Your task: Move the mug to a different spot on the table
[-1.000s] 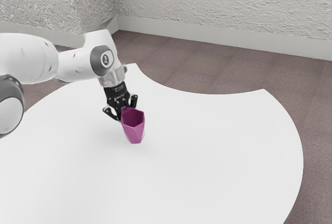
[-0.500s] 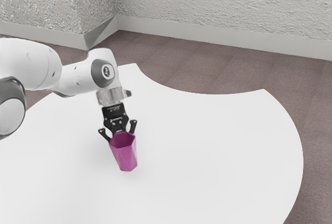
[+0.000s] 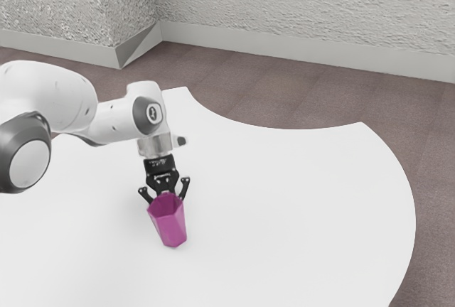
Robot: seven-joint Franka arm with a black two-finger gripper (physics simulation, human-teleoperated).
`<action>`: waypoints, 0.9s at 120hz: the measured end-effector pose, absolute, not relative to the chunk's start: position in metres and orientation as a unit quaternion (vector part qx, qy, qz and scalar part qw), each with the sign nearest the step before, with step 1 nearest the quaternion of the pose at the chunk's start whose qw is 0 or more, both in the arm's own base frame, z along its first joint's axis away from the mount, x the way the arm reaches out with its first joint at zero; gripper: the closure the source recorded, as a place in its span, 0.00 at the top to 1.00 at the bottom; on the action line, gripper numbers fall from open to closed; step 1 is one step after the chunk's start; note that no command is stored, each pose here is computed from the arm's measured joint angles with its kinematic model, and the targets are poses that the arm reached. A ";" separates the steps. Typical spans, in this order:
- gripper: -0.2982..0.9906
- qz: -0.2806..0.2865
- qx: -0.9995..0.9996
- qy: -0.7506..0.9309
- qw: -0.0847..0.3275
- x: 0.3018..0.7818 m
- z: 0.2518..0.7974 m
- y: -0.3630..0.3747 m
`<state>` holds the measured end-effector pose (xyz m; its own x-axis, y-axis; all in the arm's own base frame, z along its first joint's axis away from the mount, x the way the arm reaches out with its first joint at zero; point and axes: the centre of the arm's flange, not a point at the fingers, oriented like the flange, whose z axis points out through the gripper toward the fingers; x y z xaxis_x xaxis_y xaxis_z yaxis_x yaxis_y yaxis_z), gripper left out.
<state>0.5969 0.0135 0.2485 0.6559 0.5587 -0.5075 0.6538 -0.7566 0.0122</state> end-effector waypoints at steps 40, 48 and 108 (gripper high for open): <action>0.45 -0.232 0.916 0.307 0.110 0.597 0.245 0.014; 0.47 -0.227 0.919 0.303 0.113 0.599 0.247 0.014; 0.63 -0.039 0.967 0.233 0.096 0.605 0.474 0.073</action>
<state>0.6053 0.0726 0.4744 0.8879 0.4438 -0.1209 0.4589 -0.8727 0.1669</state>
